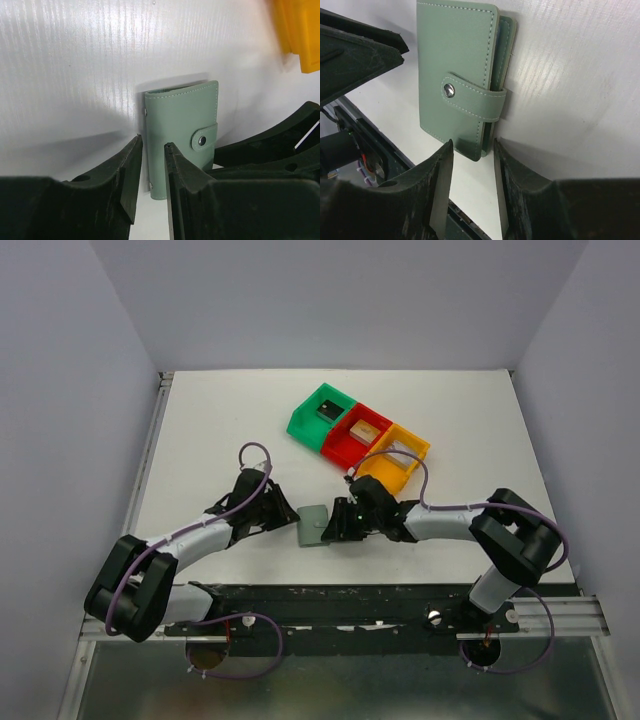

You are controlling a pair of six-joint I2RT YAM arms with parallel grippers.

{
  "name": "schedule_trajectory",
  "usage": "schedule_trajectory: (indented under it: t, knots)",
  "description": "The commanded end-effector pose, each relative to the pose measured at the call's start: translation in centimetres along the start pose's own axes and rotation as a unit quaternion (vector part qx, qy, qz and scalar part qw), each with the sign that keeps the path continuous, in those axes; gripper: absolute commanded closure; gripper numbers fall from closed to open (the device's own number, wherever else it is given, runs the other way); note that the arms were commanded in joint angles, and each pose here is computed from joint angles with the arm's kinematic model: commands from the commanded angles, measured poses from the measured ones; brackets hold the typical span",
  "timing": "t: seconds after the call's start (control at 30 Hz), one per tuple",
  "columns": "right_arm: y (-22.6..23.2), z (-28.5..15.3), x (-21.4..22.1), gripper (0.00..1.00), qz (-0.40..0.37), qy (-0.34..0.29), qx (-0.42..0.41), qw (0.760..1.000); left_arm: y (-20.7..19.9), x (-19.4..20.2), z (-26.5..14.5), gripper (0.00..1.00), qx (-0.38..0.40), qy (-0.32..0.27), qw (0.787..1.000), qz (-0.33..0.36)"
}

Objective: Take the credit cards out of the card holder
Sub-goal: Move the card holder to the center of the board, then open the card holder at the center of the board.

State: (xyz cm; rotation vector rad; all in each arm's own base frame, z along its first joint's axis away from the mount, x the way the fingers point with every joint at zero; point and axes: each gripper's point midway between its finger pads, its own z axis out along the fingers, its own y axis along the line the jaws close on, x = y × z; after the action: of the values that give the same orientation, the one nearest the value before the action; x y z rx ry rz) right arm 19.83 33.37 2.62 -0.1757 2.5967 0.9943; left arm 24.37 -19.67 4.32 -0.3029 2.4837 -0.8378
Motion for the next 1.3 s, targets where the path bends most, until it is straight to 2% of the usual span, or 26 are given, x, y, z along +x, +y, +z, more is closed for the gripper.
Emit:
schedule_trajectory:
  t: [0.0,0.6,0.77,0.9,1.1,1.27]
  knots:
    - [-0.4,0.1,0.7,0.55,0.011,0.006,-0.007,1.0,-0.2,0.6,0.2,0.64,0.008,0.008,1.0,0.005]
    - [0.8,0.5,0.5,0.66,0.018,0.002,-0.054,0.998,0.6,2.1,0.9,0.65,0.003,0.02,1.0,0.001]
    - [1.1,0.3,0.5,0.81,0.015,-0.001,-0.065,0.998,0.3,2.0,0.9,0.65,0.007,0.018,1.0,0.002]
    - [1.2,-0.1,0.3,0.99,0.01,-0.007,-0.067,0.998,-0.1,1.6,0.5,0.65,0.012,0.008,1.0,0.005]
    - [1.6,-1.2,0.0,1.0,-0.004,-0.011,-0.068,0.998,-0.7,0.3,-0.7,0.64,0.017,-0.022,1.0,0.01]
    - [2.1,-2.5,-0.2,1.0,-0.032,-0.017,-0.074,0.997,-0.8,-1.2,-2.1,0.57,0.007,-0.065,0.998,0.004]
